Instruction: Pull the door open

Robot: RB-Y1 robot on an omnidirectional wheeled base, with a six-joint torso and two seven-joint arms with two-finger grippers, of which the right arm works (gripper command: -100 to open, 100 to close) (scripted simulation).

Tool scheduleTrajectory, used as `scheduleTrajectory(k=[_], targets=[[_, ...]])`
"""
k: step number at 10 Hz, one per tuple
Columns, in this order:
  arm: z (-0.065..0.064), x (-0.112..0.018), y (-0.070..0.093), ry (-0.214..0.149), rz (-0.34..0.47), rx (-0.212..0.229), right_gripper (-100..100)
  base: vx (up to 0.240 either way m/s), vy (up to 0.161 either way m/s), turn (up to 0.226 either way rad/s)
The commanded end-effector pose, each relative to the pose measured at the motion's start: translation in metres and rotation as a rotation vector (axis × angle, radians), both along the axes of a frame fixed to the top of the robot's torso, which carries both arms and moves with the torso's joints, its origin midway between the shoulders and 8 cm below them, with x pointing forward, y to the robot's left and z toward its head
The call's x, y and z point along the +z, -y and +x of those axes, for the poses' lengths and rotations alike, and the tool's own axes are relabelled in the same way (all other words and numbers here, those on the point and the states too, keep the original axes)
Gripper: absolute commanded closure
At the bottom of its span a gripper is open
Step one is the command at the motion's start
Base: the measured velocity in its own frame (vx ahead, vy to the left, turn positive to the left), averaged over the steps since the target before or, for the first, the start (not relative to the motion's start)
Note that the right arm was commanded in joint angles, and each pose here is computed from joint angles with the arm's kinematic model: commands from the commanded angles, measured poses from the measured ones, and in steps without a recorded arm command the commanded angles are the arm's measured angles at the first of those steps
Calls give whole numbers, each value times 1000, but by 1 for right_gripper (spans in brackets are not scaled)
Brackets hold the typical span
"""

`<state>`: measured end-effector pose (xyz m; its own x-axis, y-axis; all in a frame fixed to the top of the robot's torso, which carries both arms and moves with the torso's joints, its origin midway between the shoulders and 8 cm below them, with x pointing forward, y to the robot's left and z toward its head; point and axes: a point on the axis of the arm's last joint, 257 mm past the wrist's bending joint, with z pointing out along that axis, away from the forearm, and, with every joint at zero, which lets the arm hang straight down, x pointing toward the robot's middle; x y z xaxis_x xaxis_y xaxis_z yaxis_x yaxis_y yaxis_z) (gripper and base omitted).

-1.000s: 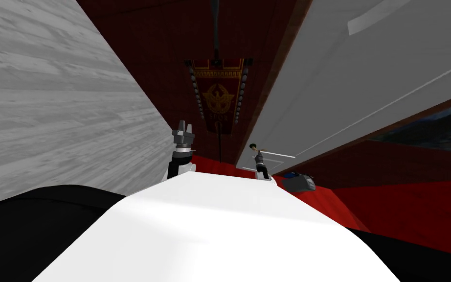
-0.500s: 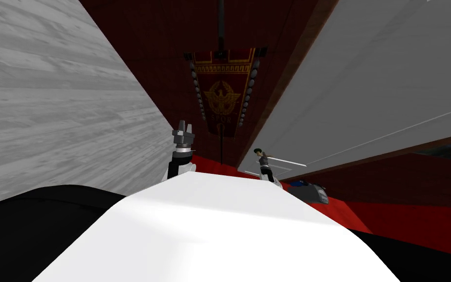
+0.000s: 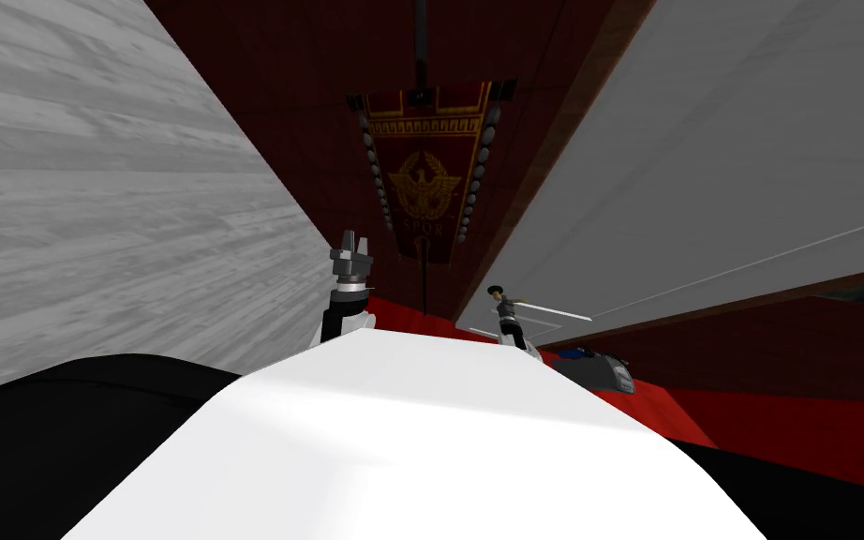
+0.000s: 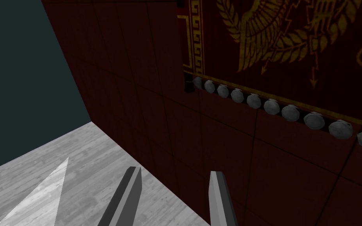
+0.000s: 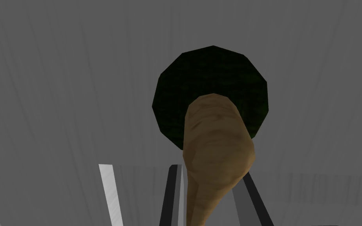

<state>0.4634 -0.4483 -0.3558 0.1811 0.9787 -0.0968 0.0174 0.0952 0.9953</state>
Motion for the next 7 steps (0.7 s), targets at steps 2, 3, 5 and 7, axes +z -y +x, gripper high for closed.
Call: scheduleTrajectory(k=[2,3,5,7], targets=[[0,1,0,2,-3,1,100,0,0,0],[0,1,0,2,-3,1,100,0,0,0],[-7,0,2,1,-3,22,100,-161,-70,173],[-14,1,4,3,-5,45,100,-205,-65,155]])
